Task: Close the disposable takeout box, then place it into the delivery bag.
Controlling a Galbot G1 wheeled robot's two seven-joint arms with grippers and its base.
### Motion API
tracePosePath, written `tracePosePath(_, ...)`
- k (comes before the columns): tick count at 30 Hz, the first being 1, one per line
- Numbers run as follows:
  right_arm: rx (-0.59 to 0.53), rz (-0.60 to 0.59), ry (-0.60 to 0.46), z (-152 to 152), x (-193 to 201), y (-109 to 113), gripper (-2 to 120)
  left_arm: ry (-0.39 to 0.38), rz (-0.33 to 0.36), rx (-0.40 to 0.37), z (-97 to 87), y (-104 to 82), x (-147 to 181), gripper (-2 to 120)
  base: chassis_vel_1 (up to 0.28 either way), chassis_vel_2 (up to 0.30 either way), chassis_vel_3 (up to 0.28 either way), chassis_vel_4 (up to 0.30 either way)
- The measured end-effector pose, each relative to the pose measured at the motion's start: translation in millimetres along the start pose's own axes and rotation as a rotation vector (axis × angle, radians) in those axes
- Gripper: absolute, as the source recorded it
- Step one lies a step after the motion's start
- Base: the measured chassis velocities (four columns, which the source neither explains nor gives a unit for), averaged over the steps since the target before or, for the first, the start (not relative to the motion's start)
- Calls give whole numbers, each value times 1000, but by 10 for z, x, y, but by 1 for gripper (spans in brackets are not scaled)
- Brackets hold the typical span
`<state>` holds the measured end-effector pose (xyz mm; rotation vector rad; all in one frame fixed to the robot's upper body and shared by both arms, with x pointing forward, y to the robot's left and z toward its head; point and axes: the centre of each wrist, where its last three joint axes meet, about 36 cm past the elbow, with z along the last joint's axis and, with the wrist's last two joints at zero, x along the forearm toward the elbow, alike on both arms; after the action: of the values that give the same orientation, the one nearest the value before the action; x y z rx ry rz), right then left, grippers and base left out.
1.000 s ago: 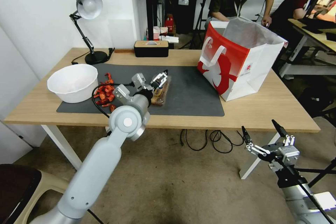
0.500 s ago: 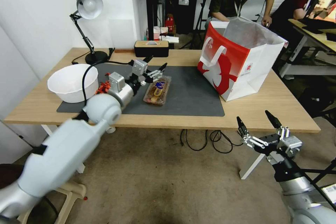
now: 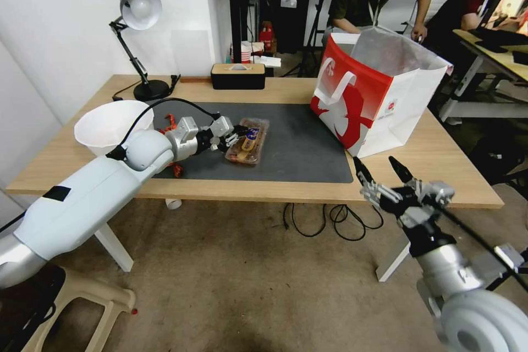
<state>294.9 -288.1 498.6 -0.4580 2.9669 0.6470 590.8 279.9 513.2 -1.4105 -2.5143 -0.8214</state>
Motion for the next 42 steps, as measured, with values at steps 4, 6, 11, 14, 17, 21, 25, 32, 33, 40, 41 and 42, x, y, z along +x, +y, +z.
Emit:
tracePosePath(4,-83,28,37,-114,-240,-101,100,28,55,-24,18,21,2,0,0,0,0,0)
tracePosePath(6,-148,34,62,-192,-337,-88,100,39,67,-33,46,40,-3,0,0,0,0,0)
tracePosePath(11,-273,33,152,-295,-541,-69,100,57,66,-39,108,99,2,0,0,0,0,0)
tracePosePath(14,-309,43,184,-301,-613,-91,100,61,63,-39,128,115,13,0,0,0,0,0)
tracePosePath(17,-410,90,254,-278,-862,-252,100,62,63,-34,150,116,9,0,0,0,0,0)
tracePosePath(21,-488,95,281,-319,-1086,-293,100,62,65,-35,142,113,-27,0,0,0,0,0)
tracePosePath(25,-504,80,306,-326,-1223,-269,100,64,64,-36,142,115,-55,0,0,0,0,0)
tracePosePath(32,-515,57,348,-340,-1390,-289,100,72,62,-32,171,118,-76,0,0,0,0,0)
tracePosePath(33,-527,39,369,-363,-1448,-289,100,73,63,-31,176,115,-85,0,0,0,0,0)
tracePosePath(40,-519,-3,440,-282,-1631,-217,100,69,62,-29,163,131,-92,0,0,0,0,0)
tracePosePath(41,-510,-4,460,-234,-1703,-218,100,70,60,-27,170,133,-96,0,0,0,0,0)
tracePosePath(42,-506,-7,471,-218,-1742,-220,100,70,60,-26,174,132,-101,0,0,0,0,0)
